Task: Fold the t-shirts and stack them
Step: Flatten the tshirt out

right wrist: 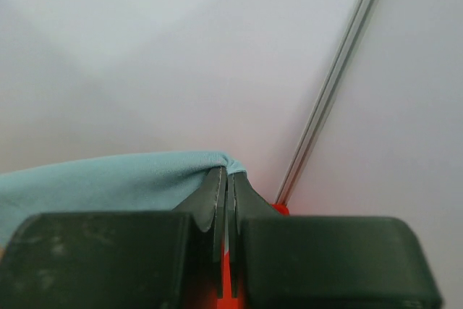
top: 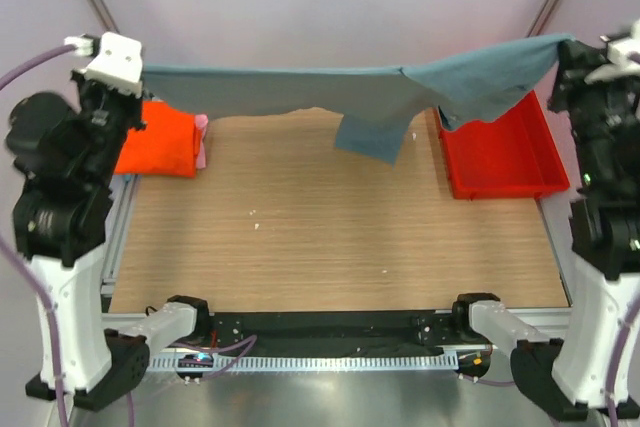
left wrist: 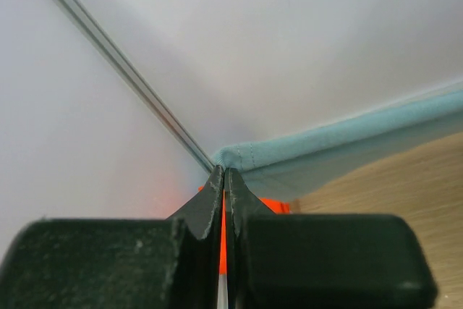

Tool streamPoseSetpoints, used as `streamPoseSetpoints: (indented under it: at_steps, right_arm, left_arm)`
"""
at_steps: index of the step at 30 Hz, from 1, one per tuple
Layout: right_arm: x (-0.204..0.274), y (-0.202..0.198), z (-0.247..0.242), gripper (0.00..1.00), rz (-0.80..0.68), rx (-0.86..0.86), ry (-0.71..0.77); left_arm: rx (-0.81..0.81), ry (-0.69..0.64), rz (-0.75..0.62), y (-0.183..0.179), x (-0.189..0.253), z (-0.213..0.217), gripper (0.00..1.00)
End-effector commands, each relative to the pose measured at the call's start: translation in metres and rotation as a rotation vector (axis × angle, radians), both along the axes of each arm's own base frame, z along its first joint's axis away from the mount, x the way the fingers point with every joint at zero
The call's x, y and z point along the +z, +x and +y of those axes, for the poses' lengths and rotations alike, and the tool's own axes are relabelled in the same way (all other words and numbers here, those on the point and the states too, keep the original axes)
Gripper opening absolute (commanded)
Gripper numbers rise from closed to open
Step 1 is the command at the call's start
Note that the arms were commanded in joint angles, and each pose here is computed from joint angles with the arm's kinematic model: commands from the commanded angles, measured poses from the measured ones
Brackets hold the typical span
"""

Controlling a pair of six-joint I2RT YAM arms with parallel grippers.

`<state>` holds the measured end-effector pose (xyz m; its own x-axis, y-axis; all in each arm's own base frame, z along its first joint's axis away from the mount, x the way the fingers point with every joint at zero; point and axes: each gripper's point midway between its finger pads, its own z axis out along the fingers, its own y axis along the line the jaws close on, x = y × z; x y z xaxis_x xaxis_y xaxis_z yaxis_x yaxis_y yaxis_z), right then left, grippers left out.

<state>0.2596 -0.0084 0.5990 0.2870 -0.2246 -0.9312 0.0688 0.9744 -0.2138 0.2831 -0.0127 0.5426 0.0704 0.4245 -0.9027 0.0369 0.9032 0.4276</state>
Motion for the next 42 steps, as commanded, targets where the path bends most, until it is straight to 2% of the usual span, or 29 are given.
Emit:
streamPoseSetpoints:
  at_steps: [1, 6, 8, 12, 16, 17, 19, 25, 27, 28, 30, 31, 33, 34, 36, 37, 40, 42]
  right_arm:
    - [0.051, -0.092, -0.005, 0.01, -0.206, -0.021, -0.002]
    - [0.08, -0.164, -0.009, 0.01, -0.329, -0.042, -0.027]
    - [0.094, -0.184, -0.01, 0.01, -0.38, -0.056, -0.036]
    - [0.106, -0.19, -0.013, 0.01, -0.41, -0.076, -0.045]
    - [0.104, -0.165, -0.013, 0.01, -0.385, -0.074, -0.043]
    - [0.095, -0.146, -0.013, 0.01, -0.346, -0.073, -0.045]
    - [0.091, -0.127, -0.013, 0.01, -0.342, -0.075, -0.046]
    - [0.015, -0.002, -0.005, 0.01, -0.119, -0.031, -0.061]
    - [-0.029, 0.055, -0.003, 0.01, 0.006, -0.021, -0.07]
    - [-0.043, 0.074, -0.002, 0.01, 0.036, -0.018, -0.069]
    - [-0.084, 0.128, 0.004, 0.01, 0.144, 0.018, -0.077]
    - [-0.098, 0.147, 0.006, 0.01, 0.172, 0.026, -0.079]
    - [-0.128, 0.178, 0.009, 0.01, 0.236, 0.043, -0.071]
    - [-0.161, 0.211, 0.01, 0.01, 0.308, 0.051, -0.066]
    - [-0.193, 0.241, 0.013, 0.01, 0.362, 0.054, -0.061]
    - [-0.218, 0.265, 0.014, 0.01, 0.393, 0.054, -0.058]
    - [-0.273, 0.311, 0.017, 0.01, 0.462, 0.044, -0.057]
    - [-0.292, 0.328, 0.023, 0.01, 0.475, 0.047, -0.055]
  left_arm:
    - [0.023, -0.035, -0.131, -0.061, 0.036, 0.016, 0.0]
    - [0.034, -0.023, -0.212, -0.106, 0.064, 0.026, 0.0]
    - [0.04, -0.021, -0.234, -0.113, 0.073, 0.028, 0.0]
    - [0.053, -0.006, -0.267, -0.12, 0.085, 0.031, 0.0]
    - [0.073, 0.04, -0.23, -0.099, 0.069, 0.032, 0.0]
    - [0.075, 0.055, -0.181, -0.083, 0.052, 0.03, 0.0]
    - [0.085, 0.062, -0.167, -0.07, 0.043, 0.03, 0.0]
    - [0.085, 0.121, 0.063, 0.02, -0.044, 0.017, 0.0]
    - [0.086, 0.14, 0.131, 0.053, -0.081, 0.012, 0.0]
    - [0.083, 0.161, 0.207, 0.076, -0.116, 0.009, 0.0]
    - [0.084, 0.165, 0.23, 0.1, -0.135, 0.007, 0.0]
    - [0.084, 0.178, 0.303, 0.122, -0.168, 0.005, 0.0]
    - [0.095, 0.178, 0.331, 0.146, -0.192, 0.008, 0.0]
    - [0.095, 0.186, 0.379, 0.165, -0.22, 0.007, 0.0]
    - [0.096, 0.192, 0.445, 0.186, -0.254, 0.008, 0.0]
    - [0.093, 0.202, 0.511, 0.204, -0.289, 0.006, 0.0]
    - [0.101, 0.202, 0.563, 0.231, -0.322, 0.006, 0.0]
    - [0.105, 0.207, 0.619, 0.248, -0.357, 0.006, 0.0]
